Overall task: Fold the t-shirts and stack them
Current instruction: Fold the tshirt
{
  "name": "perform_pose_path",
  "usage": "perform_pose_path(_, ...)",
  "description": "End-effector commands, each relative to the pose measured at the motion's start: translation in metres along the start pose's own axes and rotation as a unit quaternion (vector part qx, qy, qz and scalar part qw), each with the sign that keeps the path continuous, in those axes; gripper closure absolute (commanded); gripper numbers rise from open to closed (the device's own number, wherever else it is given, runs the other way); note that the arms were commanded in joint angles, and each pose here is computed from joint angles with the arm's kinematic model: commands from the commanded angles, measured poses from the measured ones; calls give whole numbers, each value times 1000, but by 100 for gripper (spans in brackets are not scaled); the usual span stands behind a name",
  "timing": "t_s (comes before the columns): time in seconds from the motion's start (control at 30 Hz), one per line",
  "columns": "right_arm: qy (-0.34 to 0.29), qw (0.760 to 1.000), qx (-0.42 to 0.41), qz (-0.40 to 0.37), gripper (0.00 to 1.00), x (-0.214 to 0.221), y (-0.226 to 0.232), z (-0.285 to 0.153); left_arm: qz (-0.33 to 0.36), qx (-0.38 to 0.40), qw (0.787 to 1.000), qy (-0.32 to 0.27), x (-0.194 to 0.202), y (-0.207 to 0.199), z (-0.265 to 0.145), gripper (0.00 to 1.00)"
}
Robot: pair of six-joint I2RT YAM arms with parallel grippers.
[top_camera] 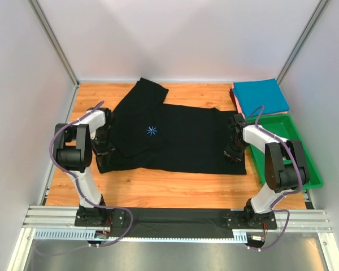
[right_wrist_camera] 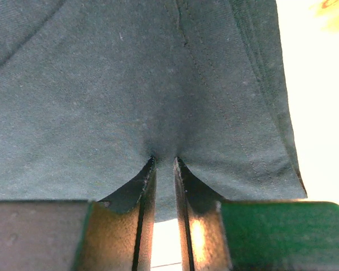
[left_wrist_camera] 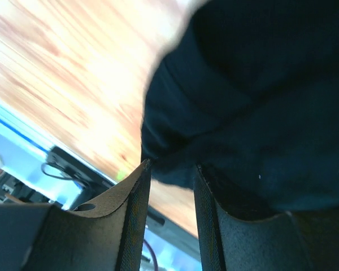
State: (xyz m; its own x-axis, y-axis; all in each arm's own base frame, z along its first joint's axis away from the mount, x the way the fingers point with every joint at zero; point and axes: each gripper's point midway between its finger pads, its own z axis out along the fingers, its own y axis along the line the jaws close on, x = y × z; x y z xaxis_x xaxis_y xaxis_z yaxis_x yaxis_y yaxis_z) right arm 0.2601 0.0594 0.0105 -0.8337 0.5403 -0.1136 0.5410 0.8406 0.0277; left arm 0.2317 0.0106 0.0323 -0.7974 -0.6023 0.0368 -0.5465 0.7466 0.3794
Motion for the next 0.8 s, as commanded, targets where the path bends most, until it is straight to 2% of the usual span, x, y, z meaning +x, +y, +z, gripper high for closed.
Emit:
perform_pose_path(0.0, -31, 999, 35, -18, 81, -7, -12, 26, -18, -46, 998, -43, -30, 13, -5, 57)
perform_pose_path(0.07, -32, 998, 42, -24, 82, -7, -14, 25, -21, -61, 996, -60, -42, 16, -7, 56)
perform_pose_path(0.37, -35, 995, 64, -66, 82, -4, -25, 22, 11, -107, 992, -70, -62, 15, 13, 55)
perform_pose_path(0.57, -29, 992, 93, -79, 85, 7, -37, 16, 44, -95, 992, -70, -74, 6, 19, 54)
perform_pose_path(0.7, -35, 989, 119, -82, 84, 14, -56, 12, 38, -87, 993, -75, -88, 10, 8, 53)
perform_pose_path(0.77, -35, 990, 105, -84, 84, 15, -53, 10, 32, -73, 992, -96, -96, 13, -16, 52)
